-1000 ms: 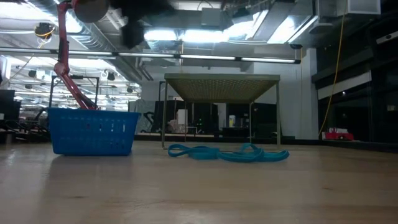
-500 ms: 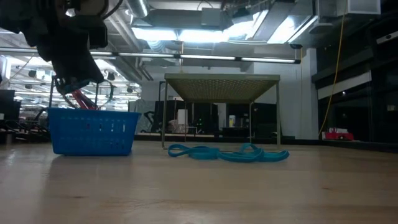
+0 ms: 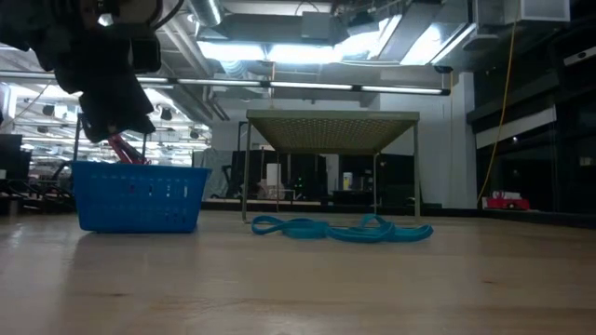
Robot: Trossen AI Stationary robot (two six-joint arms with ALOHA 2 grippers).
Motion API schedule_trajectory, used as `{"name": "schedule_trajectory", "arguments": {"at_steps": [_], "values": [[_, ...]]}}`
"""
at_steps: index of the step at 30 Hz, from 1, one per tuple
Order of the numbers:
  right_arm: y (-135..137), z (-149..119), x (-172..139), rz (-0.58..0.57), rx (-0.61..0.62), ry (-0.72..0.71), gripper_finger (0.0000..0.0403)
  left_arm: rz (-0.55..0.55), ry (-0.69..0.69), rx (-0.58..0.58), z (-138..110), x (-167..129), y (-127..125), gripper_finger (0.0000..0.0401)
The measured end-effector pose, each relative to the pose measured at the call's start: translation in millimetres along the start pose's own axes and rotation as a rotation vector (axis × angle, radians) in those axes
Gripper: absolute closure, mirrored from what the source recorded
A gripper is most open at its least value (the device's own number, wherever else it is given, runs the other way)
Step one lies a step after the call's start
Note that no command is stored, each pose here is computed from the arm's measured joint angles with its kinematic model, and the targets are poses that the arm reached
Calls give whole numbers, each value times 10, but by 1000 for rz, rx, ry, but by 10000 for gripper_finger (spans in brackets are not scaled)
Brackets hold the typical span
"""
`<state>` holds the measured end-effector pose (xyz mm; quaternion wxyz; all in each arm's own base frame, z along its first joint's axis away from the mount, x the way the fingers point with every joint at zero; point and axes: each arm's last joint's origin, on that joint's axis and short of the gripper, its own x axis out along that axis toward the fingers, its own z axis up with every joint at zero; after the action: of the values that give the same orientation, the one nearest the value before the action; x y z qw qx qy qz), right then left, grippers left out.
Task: Pick & Place Office Desk Supplies
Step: Put the blue rubber band into the blue basket
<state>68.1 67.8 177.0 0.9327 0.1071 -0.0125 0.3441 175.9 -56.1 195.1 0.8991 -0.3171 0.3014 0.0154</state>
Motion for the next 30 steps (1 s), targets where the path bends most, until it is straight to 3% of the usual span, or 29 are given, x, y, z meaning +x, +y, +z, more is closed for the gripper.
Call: {"name": "schedule_trajectory", "arguments": {"at_steps": [3,6,9,16,21,25,30], "values": [[0,0,0,0,0,0,224,-16,-20,-41,19,0,-16,241],[0,0,0,0,0,0,224,-128,-104,-85,137,-23,-137,221],[0,0,0,-1,0,0,224,-142,-150,-38,337,-44,-331,219],[-1,0,0,-1,0,0,224,80,-16,180,889,202,-705,239],[0,0,0,0,0,0,224,159,37,283,1211,528,-839,255],[0,0,0,-1,0,0,224,222,89,283,1263,799,-745,264],[-1,0,0,-1,0,0,224,343,273,236,1056,1086,-523,271]]}}
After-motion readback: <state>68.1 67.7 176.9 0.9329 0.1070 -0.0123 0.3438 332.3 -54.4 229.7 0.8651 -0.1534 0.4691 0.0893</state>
